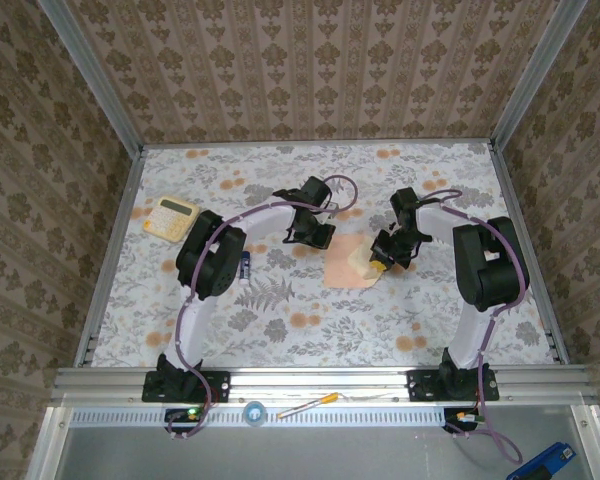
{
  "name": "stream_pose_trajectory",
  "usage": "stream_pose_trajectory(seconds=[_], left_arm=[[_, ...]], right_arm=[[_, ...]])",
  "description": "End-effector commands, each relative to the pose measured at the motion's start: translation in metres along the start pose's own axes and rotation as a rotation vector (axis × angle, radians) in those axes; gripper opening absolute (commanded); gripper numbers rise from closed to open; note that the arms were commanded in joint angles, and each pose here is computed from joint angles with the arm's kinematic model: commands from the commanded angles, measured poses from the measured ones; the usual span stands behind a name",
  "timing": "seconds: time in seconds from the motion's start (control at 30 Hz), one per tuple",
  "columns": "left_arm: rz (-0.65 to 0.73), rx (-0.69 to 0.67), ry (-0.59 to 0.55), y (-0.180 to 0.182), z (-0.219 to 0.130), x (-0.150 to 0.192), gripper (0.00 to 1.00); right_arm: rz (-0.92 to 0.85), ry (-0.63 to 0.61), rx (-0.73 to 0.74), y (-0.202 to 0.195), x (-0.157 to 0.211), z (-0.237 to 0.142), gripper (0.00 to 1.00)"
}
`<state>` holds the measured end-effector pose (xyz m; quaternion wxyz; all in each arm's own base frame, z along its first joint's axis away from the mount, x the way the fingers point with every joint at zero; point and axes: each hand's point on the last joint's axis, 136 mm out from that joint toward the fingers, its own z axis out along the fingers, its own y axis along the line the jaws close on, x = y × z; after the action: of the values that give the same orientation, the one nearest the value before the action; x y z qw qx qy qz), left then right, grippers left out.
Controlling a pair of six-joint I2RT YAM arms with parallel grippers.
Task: Place the letter into the envelope and seal it
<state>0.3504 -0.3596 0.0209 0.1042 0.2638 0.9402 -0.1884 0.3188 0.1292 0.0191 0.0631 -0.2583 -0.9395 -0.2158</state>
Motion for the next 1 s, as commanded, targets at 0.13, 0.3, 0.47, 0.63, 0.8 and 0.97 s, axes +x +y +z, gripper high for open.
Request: stream_pose_trajectory(seconds=[0.13,0.3,0.47,0.63,0.8,0.97], left_arm=[[-0.041,-0.086,0.212,0.021,0.034,0.065,0.0],[-0.043,-0.084,0.212,0.021,0.034,0.066,0.0],[-0.043,-0.08,0.209,0.02,0.034,0.065,0.0],[-0.039,-0.079,0.207,0.019,0.033,0.064,0.0],[-0.042,-0.079,0.208,0.02,0.034,0.064,0.0],[-0.043,-0.075,0.207,0.019,0.035,0.064,0.0]], right_arm=[[0.062,-0.027,0.077,-0.015,-0.001,-0.01,0.0],[0.073,-0.033,0.078,-0.015,-0.002,-0.012,0.0],[0.066,-0.017,0.057,-0.009,-0.002,-0.01,0.0],[0.053,0.01,0.046,-0.002,-0.001,-0.007,0.0],[0.038,0.036,0.047,0.004,-0.001,-0.002,0.0],[0.035,0.056,0.049,0.005,0.001,0.005,0.0]])
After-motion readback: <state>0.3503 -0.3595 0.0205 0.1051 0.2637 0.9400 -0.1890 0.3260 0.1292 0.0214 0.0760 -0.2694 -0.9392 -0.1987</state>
